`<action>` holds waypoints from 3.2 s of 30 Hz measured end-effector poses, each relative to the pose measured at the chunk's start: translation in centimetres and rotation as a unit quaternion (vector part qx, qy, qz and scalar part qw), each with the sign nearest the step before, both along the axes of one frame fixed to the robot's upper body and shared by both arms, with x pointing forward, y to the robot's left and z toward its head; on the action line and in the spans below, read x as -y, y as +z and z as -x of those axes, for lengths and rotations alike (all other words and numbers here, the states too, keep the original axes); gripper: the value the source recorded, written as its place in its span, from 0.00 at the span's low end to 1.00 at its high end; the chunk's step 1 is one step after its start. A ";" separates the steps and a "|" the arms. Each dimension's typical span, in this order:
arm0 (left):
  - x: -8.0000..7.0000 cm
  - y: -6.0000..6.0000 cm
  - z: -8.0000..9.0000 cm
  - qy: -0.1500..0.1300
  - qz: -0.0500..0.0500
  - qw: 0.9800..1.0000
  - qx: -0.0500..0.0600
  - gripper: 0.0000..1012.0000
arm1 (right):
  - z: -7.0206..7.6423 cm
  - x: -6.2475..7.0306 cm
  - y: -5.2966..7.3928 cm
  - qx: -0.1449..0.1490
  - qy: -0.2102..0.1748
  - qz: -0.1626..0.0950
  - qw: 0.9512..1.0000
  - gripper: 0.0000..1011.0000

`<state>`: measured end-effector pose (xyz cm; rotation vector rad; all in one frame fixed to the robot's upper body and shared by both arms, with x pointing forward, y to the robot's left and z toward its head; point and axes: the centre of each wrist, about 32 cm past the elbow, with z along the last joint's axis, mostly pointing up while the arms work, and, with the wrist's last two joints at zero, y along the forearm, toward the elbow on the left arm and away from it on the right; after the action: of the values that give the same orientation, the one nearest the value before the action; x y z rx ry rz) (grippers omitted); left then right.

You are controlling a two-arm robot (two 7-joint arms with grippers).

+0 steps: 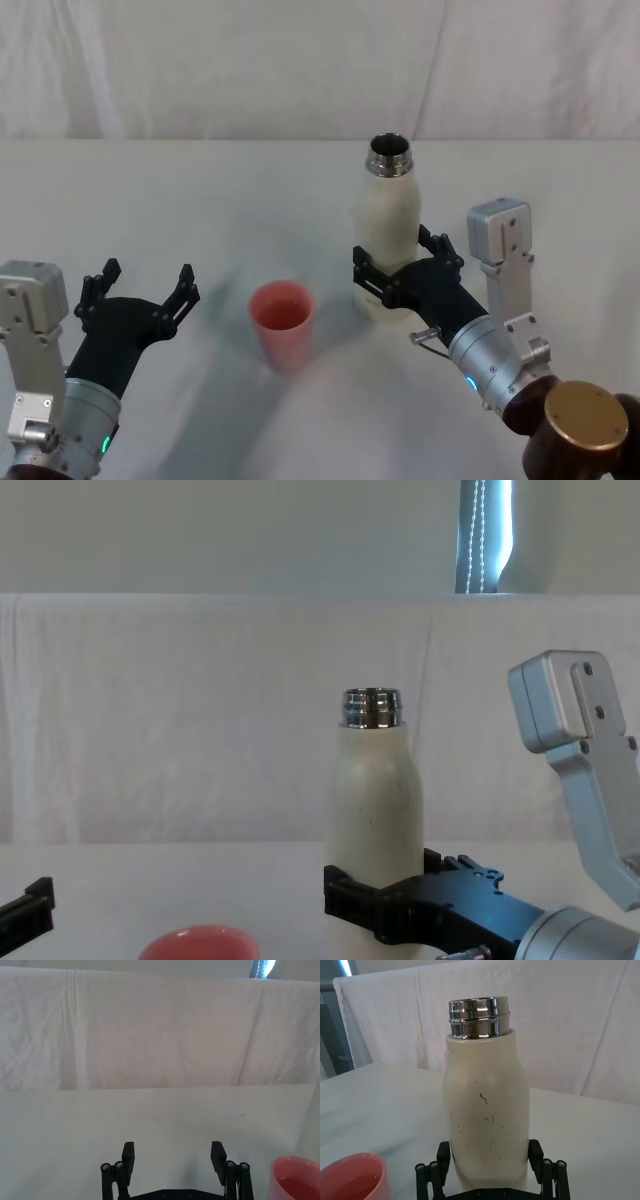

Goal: Grasp the thermos with one hand and pour water into the cup lid.

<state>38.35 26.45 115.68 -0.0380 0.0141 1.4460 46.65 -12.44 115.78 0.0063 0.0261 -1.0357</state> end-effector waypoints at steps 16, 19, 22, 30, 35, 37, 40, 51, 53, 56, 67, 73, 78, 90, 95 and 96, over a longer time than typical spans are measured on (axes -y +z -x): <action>0.0 0.0 0.0 0.000 0.000 1.000 0.000 0.99 | -0.8 -0.5 -0.2 -0.004 0.003 0.001 1.000 0.99; 0.0 0.0 0.0 0.000 0.000 1.000 0.000 0.99 | -0.9 -0.6 -0.2 -0.004 0.003 0.001 1.000 0.99; 0.0 0.0 0.0 0.000 0.000 1.000 0.000 0.99 | -1.1 -0.6 -0.2 -0.005 0.003 0.000 1.000 0.99; 0.0 0.0 0.0 0.000 0.000 1.000 0.000 0.99 | -1.4 -0.5 -0.1 -0.006 0.003 -0.005 1.000 0.99; 0.0 0.0 0.0 0.000 0.000 1.000 0.000 0.99 | -1.5 -0.5 -0.1 -0.005 0.002 -0.007 1.000 0.99; 0.0 0.0 0.0 0.000 0.000 1.000 0.000 0.99 | -1.5 -0.4 -0.1 -0.005 0.002 -0.009 1.000 0.99; 0.0 0.0 0.0 0.000 0.000 1.000 0.000 0.99 | -1.5 -0.4 -0.1 -0.005 0.000 -0.011 1.000 0.95; 0.0 0.0 0.0 0.000 0.000 1.000 0.000 0.99 | -1.3 0.1 0.4 0.000 -0.007 -0.017 1.000 0.95; 0.0 0.0 0.0 0.000 0.000 1.000 0.000 0.99 | -1.2 0.2 0.8 0.004 -0.008 -0.015 1.000 0.95; 0.0 0.0 0.0 0.000 0.000 1.000 0.000 0.99 | -1.1 0.5 1.4 0.011 -0.011 -0.012 1.000 0.95; 0.0 0.0 0.0 0.000 0.000 1.000 0.000 0.99 | -0.3 1.4 2.6 0.028 -0.019 0.000 0.999 0.95; 0.0 0.0 0.0 0.000 0.000 1.000 0.000 0.99 | -0.1 1.5 2.7 0.028 -0.022 0.006 0.999 0.95; 0.0 0.0 0.0 0.000 0.000 1.000 0.000 0.99 | -0.1 1.5 2.7 0.027 -0.023 0.007 0.999 0.95; 0.0 0.0 0.0 0.000 0.000 1.000 0.000 0.99 | -0.1 1.5 2.7 0.028 -0.022 0.007 0.999 0.95; 0.0 0.0 0.0 0.000 0.000 1.000 0.000 0.99 | -0.1 1.5 2.7 0.028 -0.022 0.006 0.999 0.95; 0.0 0.0 0.0 0.000 0.000 1.000 0.000 0.99 | -0.1 1.5 2.7 0.028 -0.022 0.006 0.999 0.95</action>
<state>38.35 26.45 115.68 -0.0381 0.0141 1.4460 46.72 -13.95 118.49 0.0246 -0.0317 -1.0795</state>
